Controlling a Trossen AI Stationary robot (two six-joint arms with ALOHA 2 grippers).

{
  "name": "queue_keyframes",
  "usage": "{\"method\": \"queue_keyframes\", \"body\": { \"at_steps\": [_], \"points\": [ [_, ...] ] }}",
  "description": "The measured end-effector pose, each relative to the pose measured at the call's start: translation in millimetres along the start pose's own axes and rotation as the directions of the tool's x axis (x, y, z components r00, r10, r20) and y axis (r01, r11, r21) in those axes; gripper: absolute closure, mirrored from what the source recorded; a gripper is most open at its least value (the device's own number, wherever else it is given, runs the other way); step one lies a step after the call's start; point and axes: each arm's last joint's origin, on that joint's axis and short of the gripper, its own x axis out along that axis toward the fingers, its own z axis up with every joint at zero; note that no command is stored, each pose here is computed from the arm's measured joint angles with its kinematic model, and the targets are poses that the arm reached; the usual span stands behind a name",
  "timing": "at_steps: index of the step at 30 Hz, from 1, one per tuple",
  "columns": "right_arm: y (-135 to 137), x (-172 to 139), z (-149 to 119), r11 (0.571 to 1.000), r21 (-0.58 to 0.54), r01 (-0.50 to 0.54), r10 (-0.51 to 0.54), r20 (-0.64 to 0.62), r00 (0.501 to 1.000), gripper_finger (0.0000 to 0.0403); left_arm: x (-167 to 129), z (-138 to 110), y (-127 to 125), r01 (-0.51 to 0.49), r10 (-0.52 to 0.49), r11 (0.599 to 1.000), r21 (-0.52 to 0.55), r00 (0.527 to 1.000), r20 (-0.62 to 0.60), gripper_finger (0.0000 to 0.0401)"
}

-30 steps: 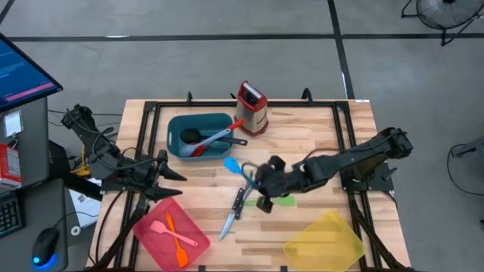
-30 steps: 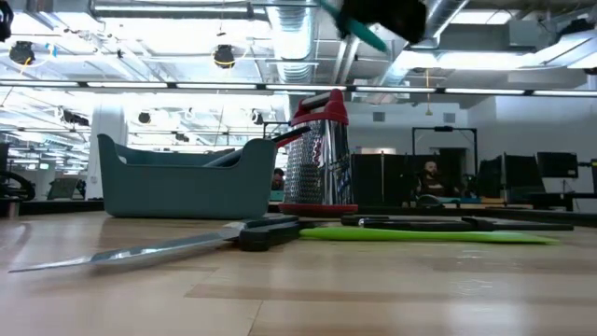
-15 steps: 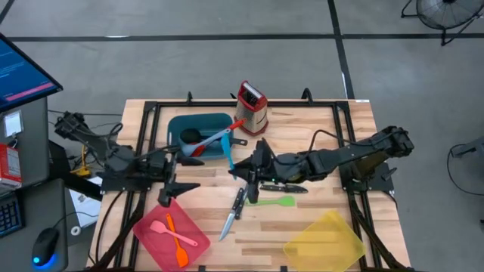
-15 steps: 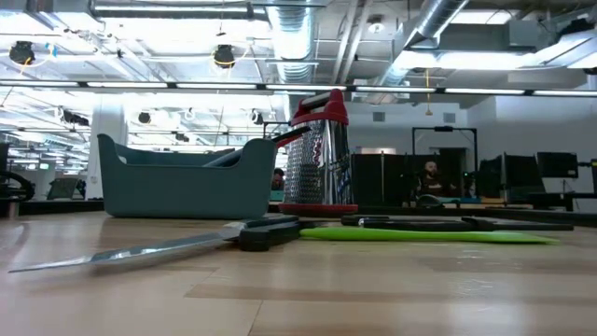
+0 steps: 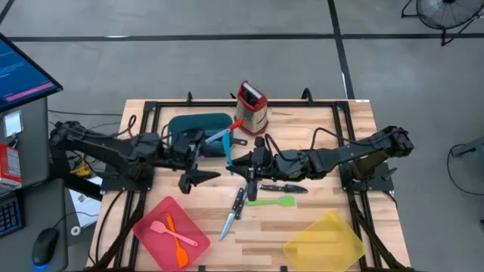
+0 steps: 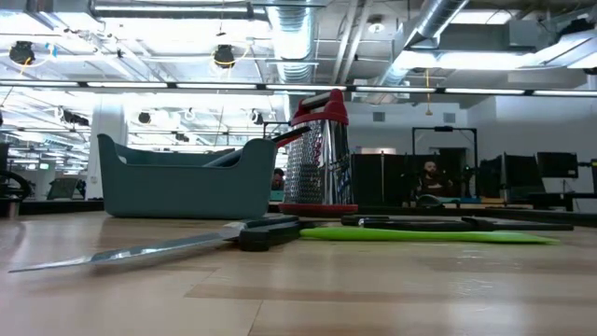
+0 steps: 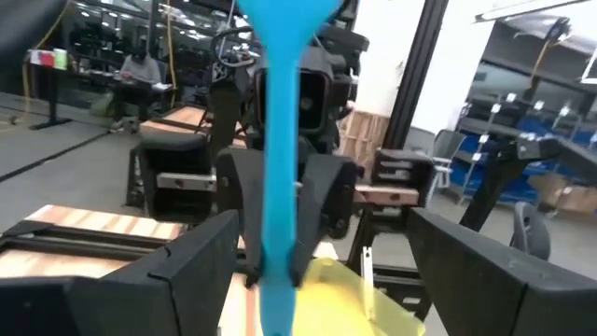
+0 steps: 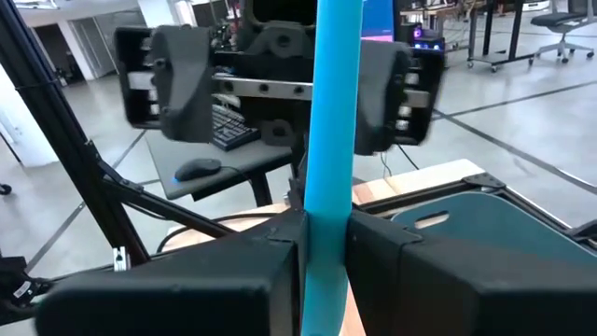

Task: Pick & Place Kitchen Items
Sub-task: Put the blue spatula into the pink bin

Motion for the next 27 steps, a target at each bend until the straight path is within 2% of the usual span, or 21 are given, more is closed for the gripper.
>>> {"method": "queue_keyframes", "body": {
  "at_steps": [7,18,22,27],
  "points": [
    [-0.2,0.0,-0.7,1.000,-0.011,0.001,-0.002,-0.007,1.000,0.0352,12.8,0.0,16.8,0.072,-0.070,0.996,-0.054,0.997,0.031,0.0107],
    [-3.3,1.0,-2.3,1.000,-0.022,0.013,-0.014,-0.027,1.000,0.0352,33.1,-13.9,26.7,0.105,-0.102,0.990,-0.089,0.994,0.032,0.0114],
    [-3.4,0.9,-3.6,1.000,-0.026,0.016,-0.017,-0.038,0.999,0.0352,33.7,-14.6,26.6,0.114,-0.112,0.990,-0.088,0.993,0.029,0.0162],
    [-3.3,0.9,-3.5,1.000,-0.025,0.012,-0.013,-0.038,0.999,0.0352,32.5,-12.5,28.1,0.107,-0.105,0.991,-0.084,0.994,0.037,0.0290]
  ]
}}
